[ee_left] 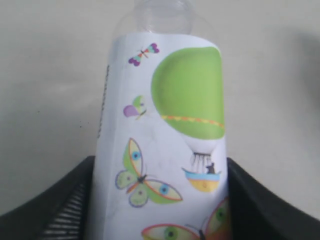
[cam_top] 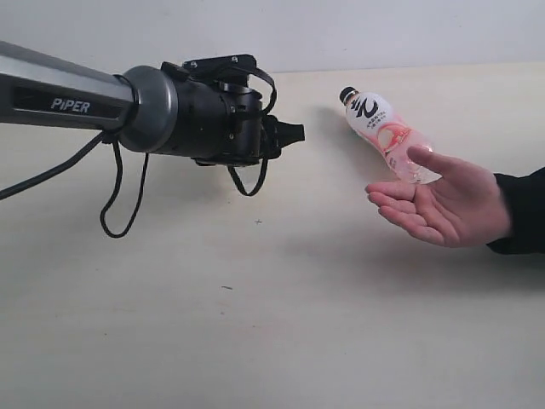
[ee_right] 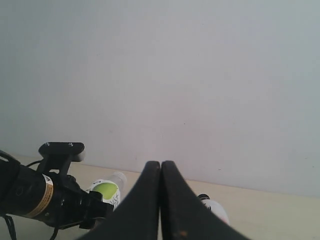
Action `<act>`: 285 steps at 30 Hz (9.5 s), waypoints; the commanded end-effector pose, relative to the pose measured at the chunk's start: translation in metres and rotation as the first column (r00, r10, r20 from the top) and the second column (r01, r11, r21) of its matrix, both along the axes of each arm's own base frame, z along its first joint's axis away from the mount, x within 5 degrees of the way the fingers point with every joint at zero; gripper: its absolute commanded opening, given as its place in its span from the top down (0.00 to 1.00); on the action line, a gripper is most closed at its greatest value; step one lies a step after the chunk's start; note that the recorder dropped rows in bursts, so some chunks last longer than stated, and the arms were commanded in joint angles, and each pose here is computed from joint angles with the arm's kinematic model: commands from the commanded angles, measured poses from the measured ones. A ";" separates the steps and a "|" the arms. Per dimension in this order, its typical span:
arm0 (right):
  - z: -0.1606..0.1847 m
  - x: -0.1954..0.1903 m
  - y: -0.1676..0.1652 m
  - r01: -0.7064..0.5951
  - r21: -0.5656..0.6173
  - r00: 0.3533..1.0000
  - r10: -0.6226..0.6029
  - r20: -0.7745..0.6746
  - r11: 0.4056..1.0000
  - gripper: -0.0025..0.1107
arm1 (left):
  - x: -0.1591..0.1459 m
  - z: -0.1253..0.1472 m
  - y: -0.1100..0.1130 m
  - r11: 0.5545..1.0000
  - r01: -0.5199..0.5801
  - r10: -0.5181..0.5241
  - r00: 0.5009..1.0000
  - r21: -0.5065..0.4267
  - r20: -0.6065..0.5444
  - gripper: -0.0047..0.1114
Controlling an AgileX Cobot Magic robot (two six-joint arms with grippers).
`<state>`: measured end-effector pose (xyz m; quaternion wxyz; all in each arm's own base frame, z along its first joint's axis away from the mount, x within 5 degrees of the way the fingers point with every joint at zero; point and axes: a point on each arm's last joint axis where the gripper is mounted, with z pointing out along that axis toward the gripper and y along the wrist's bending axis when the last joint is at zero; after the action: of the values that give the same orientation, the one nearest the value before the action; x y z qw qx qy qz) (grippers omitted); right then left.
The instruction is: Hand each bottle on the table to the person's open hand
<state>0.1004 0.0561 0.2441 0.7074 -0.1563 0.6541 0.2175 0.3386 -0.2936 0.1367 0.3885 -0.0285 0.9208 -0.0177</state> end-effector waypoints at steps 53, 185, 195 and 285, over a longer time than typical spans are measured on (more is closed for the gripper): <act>0.000 0.000 0.000 0.001 -0.001 1.000 -0.001 0.006 1.000 0.98 | -0.123 0.054 -0.100 0.813 0.341 -0.374 0.927 -0.472 0.027 0.96; 0.000 0.000 0.000 0.002 0.001 1.000 -0.002 0.005 1.000 0.98 | -0.148 0.102 0.205 0.807 0.409 -0.317 0.908 -0.426 0.273 0.96; 0.000 0.000 0.000 0.002 0.001 1.000 -0.002 0.005 1.000 0.98 | -0.199 0.074 0.256 0.847 0.310 -0.050 0.855 -0.432 0.516 0.96; -0.074 0.361 0.104 -0.476 -0.548 0.461 -0.336 -0.822 0.688 0.18 | -0.261 0.070 0.284 0.982 0.076 0.056 0.763 -0.174 0.644 0.96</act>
<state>0.4574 0.1603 0.1746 0.1215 -0.3123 0.9420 0.0209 0.0784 -0.0101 0.2062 0.6759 -0.0493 0.7259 -0.1178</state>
